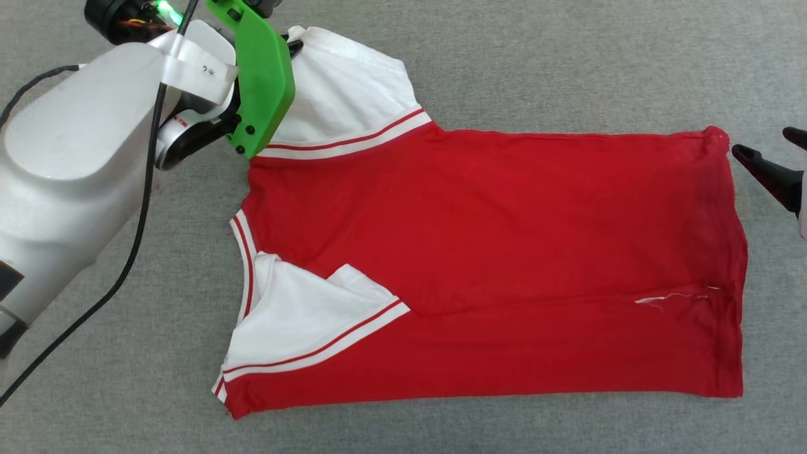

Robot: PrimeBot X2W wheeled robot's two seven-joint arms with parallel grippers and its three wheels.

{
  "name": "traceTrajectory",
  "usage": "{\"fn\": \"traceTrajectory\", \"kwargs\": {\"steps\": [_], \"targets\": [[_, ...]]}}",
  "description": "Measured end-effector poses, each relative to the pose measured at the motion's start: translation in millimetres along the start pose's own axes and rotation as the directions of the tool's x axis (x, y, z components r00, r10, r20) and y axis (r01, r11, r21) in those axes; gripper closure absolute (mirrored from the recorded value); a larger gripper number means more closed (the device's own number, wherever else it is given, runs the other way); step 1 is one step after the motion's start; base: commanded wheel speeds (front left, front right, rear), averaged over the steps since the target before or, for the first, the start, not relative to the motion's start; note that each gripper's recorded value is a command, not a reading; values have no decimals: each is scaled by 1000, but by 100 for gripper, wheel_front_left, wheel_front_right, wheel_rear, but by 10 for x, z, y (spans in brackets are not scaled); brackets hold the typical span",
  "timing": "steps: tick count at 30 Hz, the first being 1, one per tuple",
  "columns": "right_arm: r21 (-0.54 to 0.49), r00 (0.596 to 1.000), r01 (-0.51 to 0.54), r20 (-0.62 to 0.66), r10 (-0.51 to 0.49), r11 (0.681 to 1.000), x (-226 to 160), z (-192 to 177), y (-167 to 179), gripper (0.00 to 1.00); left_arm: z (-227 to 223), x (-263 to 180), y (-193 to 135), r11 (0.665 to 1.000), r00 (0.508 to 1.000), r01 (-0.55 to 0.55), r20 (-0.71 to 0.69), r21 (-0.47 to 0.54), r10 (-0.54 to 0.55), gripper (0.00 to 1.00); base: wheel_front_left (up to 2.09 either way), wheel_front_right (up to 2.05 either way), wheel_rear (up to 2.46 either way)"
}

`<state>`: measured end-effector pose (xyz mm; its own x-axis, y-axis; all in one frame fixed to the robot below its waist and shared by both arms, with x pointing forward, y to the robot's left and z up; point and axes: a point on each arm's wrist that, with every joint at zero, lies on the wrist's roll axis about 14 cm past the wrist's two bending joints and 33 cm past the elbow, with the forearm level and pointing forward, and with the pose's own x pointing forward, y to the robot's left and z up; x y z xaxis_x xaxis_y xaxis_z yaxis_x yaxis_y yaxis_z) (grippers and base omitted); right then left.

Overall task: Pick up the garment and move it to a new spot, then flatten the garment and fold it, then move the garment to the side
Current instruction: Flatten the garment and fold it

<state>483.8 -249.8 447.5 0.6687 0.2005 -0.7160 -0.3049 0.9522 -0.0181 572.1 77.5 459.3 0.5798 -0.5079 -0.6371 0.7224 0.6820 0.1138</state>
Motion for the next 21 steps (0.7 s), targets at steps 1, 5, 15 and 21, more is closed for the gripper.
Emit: {"fn": "traceTrajectory", "kwargs": {"steps": [1,5,15,21], "targets": [[2,1000,-7,-29,7,1000,45,-22,8,0,-15,-7,5,1000,1000,-1,1,0,1,100,0,0,0],[4,992,-10,-122,10,1000,224,-112,-17,0,-91,28,1,1000,1000,7,-3,-4,-7,100,0,0,0],[7,960,-31,-278,32,999,714,-495,62,0,-209,129,38,1000,1000,18,0,-17,-18,100,0,0,0],[11,957,-53,-286,54,999,789,-571,95,84,-264,119,71,1000,1000,9,-1,-29,-9,100,0,0,0]]}}
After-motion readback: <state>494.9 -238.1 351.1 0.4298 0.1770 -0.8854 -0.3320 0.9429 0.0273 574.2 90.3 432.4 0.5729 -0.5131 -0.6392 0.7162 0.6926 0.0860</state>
